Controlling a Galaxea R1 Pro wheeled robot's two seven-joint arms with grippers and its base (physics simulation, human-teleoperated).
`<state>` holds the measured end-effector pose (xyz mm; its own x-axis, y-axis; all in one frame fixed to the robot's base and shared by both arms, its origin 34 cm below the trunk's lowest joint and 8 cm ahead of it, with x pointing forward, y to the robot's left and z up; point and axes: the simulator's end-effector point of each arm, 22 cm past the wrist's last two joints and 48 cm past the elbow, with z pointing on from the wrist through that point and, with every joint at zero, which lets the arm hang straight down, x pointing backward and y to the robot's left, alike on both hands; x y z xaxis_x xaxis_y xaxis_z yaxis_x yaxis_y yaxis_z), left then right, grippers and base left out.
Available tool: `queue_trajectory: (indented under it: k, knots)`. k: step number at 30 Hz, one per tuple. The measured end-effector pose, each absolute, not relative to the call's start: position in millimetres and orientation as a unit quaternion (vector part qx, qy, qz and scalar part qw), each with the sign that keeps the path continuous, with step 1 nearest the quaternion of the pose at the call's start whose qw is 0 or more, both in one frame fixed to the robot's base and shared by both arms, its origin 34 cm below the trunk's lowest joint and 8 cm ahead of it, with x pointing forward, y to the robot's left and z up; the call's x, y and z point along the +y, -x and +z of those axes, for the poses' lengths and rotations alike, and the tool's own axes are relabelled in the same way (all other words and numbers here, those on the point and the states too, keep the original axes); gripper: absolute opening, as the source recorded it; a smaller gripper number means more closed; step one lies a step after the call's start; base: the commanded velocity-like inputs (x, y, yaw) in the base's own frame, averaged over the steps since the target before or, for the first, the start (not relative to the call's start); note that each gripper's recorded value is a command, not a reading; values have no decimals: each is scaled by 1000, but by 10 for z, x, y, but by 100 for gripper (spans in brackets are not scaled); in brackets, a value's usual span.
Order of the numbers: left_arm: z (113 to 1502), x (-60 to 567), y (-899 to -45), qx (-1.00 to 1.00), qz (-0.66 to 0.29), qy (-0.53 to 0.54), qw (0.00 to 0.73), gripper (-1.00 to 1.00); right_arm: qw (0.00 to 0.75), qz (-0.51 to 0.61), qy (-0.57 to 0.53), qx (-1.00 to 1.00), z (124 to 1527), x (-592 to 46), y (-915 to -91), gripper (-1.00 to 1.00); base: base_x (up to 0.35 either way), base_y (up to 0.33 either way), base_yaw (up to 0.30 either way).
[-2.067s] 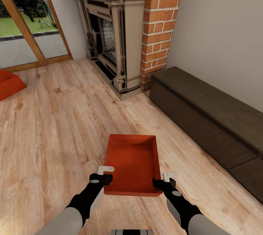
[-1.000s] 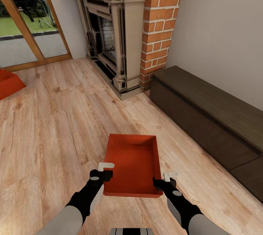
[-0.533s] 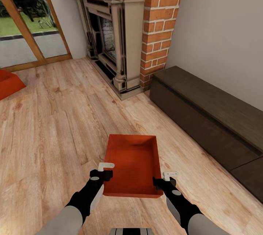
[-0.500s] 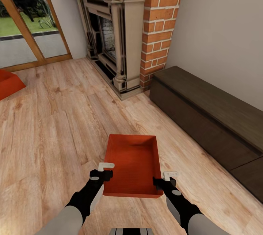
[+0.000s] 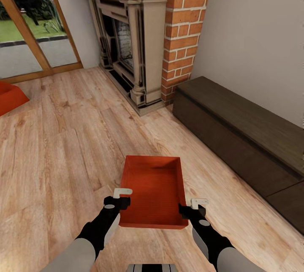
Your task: Move the two storage containers from the living room to the garage. In the garage, place one container on the floor and stack the other container on top of it (either order is fine).
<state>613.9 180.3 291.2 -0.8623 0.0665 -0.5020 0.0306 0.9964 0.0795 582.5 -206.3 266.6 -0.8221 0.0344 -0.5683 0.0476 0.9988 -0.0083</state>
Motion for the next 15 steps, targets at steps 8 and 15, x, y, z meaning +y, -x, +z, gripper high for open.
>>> queue_trajectory:
  k: [8, 15]
  knots:
    - [2907, 1803, -6132, 965, 34, -25, 260, 100, 303, -21, -28, 952, 2698, -2113, -5870, 100, 0, 0, -89]
    - [2878, 1816, -6094, 966, 32, -19, 255, 100, 326, -17, -21, 945, 2767, -2071, -5966, 100, 0, 0, -5]
